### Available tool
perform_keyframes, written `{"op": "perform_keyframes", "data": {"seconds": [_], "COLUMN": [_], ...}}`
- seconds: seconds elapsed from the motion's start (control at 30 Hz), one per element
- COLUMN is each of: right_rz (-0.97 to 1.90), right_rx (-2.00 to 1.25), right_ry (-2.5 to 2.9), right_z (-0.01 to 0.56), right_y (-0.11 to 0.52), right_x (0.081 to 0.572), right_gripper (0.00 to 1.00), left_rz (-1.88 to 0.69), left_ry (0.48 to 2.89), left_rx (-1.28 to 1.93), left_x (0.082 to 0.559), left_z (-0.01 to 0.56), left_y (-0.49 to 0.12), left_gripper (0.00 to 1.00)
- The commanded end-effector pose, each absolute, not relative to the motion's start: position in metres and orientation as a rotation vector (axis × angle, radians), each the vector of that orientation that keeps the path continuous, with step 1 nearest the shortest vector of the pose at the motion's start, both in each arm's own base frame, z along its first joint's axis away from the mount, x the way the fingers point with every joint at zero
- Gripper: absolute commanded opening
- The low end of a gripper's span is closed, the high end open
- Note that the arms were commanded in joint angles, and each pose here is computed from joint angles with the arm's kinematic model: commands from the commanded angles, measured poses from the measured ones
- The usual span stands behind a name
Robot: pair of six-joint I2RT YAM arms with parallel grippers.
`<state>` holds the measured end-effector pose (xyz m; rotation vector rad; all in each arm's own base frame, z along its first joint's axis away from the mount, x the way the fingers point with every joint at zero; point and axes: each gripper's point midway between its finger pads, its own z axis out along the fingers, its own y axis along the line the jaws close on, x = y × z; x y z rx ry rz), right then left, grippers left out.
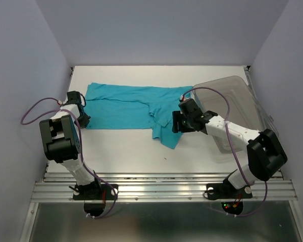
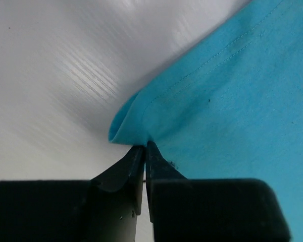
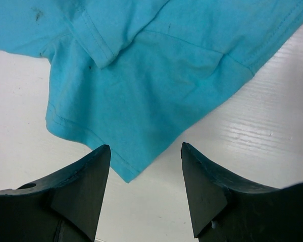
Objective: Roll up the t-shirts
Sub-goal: Fold the T-shirt at the center of the board.
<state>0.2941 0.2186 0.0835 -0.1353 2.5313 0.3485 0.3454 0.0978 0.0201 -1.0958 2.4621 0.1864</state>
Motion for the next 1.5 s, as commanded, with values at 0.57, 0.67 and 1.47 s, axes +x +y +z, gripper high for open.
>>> {"op": "perform_keyframes", "data": {"seconds": [0.57,0.67,1.47], "right_rz": [0.597,0.604,0.378], "right_rx": [0.114,0.117,0.188], "right_ry": [2.691,2.693,2.278], "right_z": [0.034,0.021,0.158], "right_y": [0.243,0.253,0.223], "right_x": [0.233,0.234,0.323], "right_gripper": [0.63,0.63,0.01], "left_rz": [0.057,0.053,0.046], "left_ry": [2.365,2.373,2.304], "left_rx": [-1.005,-0.993,-0.969], "left_x": [0.358,0.356,0.386], "left_z": [0.077,0.076,0.114], "left_y": [0.086,0.085,0.095], "left_gripper": [0.0,0.0,0.0]}}
